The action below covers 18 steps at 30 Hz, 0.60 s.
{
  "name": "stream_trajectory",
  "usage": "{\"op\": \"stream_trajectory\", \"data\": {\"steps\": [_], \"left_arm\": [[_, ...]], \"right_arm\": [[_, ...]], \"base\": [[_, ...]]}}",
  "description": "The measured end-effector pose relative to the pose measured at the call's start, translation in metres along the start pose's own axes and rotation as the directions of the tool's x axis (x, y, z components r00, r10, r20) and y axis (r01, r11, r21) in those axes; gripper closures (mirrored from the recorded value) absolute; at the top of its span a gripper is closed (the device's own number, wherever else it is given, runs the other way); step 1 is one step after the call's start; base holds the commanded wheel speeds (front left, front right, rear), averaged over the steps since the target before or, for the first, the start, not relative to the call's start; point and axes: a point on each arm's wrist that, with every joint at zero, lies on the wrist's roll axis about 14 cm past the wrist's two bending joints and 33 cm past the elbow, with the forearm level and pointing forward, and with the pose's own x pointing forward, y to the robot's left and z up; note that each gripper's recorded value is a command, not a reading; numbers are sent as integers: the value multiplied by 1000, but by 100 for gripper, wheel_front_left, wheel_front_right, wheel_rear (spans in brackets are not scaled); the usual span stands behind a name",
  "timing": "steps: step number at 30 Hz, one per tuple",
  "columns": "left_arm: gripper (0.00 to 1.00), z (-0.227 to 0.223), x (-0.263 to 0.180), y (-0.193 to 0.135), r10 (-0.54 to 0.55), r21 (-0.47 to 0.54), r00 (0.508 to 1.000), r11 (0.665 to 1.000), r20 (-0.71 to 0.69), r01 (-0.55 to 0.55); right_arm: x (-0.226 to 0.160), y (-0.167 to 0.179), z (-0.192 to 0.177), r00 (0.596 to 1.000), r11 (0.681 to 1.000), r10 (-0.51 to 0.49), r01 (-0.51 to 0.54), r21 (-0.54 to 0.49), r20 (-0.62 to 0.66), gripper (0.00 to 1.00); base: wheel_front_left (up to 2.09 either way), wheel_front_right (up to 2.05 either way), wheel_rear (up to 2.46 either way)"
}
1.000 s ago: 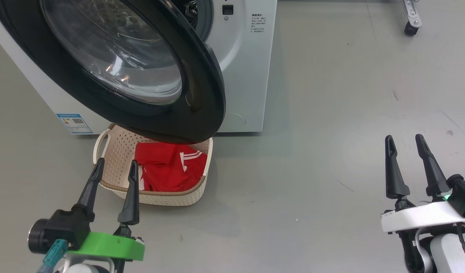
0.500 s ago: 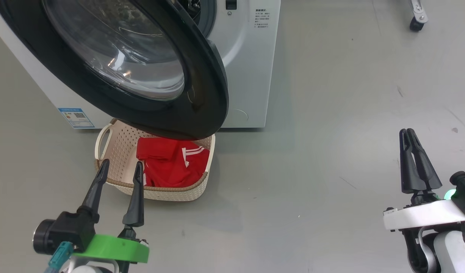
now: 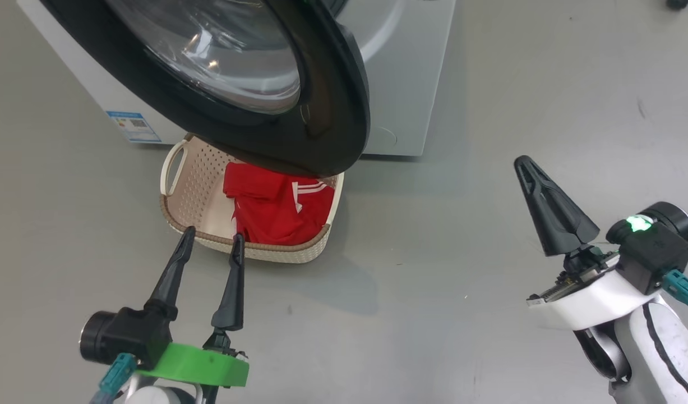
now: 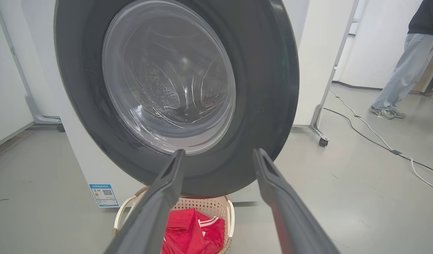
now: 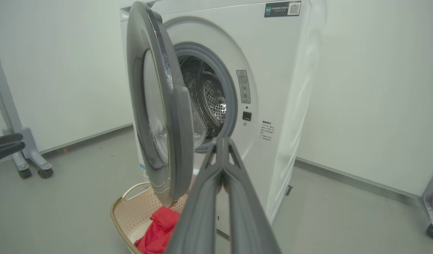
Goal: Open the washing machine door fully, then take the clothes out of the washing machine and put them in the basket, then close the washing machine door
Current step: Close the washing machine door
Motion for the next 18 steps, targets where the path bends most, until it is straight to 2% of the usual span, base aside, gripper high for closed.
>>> {"op": "stream_trajectory", "data": {"steps": [7,18], "left_arm": [[0,-2,5,7,20,18,1000,1000,-3,-20],[0,-6,5,30,103,38,995,994,-18,-102]], "right_arm": [[34,47,-7,973,973,230,-230,-1,-6,100],[72,82,-35,902,903,429,-428,23,-49,100]], "base": [[0,0,0],[0,0,0]]}}
